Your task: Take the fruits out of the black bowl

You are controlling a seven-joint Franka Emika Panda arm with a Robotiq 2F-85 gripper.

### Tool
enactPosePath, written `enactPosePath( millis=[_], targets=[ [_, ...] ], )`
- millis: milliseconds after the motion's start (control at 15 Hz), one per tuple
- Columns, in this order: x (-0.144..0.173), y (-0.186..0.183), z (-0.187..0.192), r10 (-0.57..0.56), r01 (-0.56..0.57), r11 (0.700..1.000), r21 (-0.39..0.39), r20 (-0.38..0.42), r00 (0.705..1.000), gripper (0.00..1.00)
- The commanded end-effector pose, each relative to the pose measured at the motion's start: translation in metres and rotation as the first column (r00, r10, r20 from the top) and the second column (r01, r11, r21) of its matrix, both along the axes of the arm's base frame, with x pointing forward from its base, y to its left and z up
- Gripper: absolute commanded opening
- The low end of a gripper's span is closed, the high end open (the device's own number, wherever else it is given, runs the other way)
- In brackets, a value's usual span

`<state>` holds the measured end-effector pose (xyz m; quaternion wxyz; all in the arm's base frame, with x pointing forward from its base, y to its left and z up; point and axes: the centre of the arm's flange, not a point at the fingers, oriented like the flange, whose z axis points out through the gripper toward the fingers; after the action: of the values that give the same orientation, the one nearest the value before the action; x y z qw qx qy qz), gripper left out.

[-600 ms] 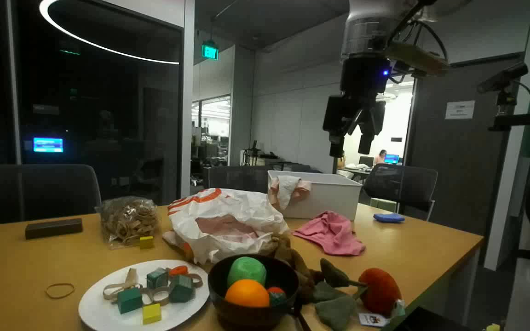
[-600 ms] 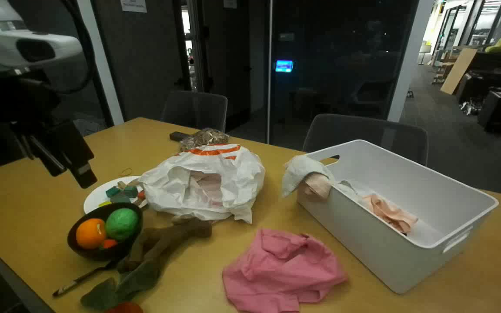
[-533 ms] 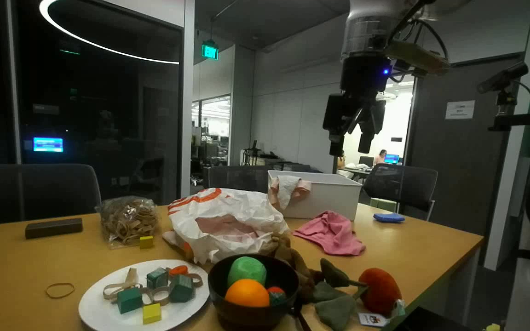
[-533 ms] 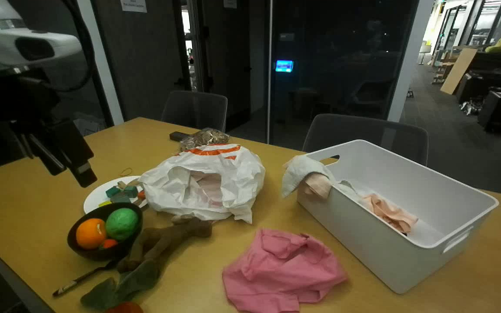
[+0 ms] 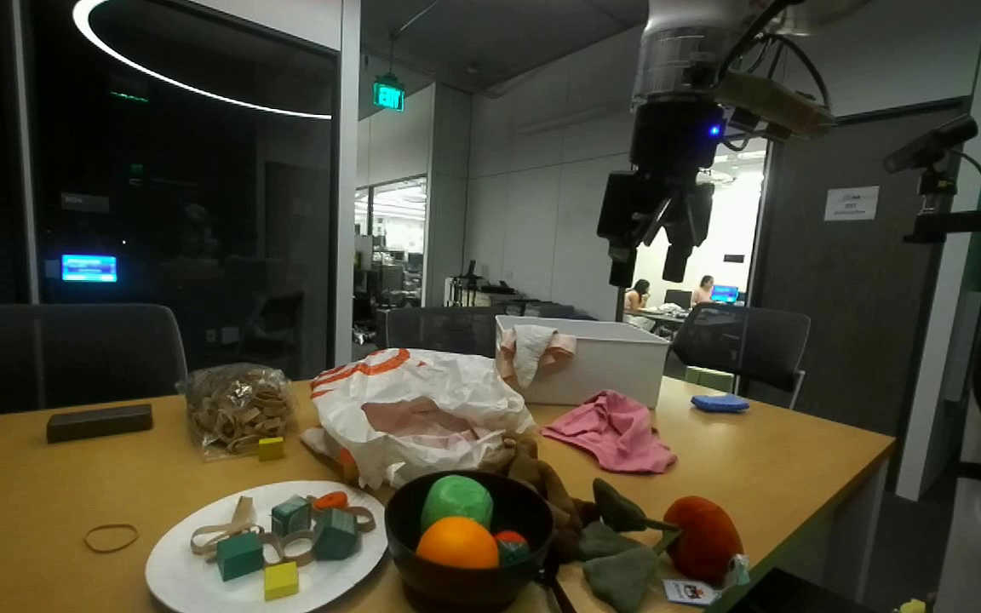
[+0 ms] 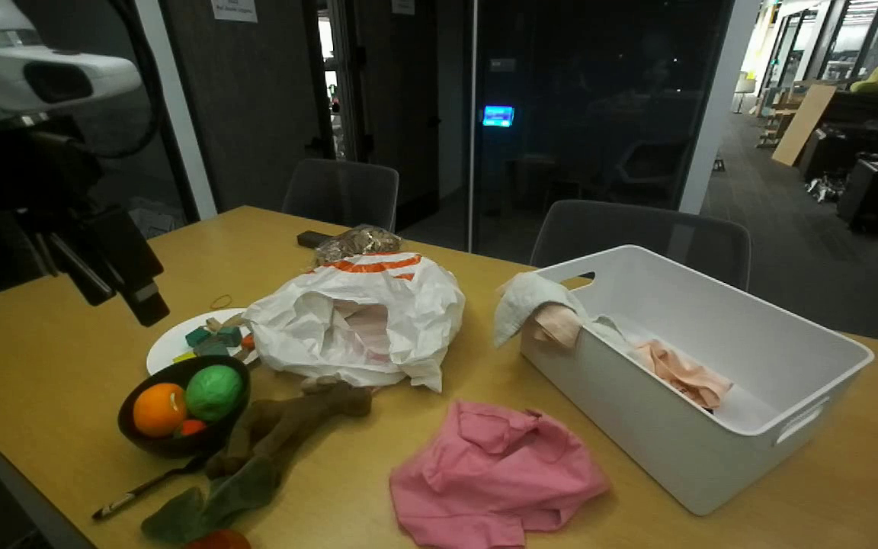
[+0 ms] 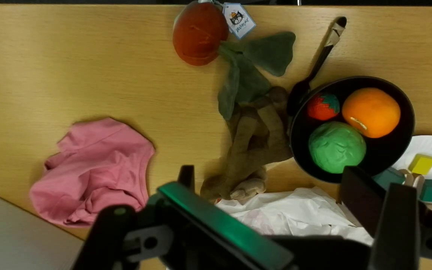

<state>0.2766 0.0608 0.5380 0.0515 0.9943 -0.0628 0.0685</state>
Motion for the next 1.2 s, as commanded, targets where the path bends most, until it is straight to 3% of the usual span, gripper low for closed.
enactPosePath(
  millis=[0,800,1000,1133],
  targets=[
    [0.000,0.000,0.000,0.000,0.000,1.000,0.000,0.000,1.000,1.00],
    [0.008,0.033,-0.113,0.092,-0.090,0.995,0.048,-0.048,0.995,1.00],
    [0.032,0.043,-0.121,0.040,-0.040,0.999,0.029,-0.029,0.999,1.00],
    [0.044,0.044,-0.134,-0.020,0.022,0.999,0.023,-0.067,0.998,1.00]
  ],
)
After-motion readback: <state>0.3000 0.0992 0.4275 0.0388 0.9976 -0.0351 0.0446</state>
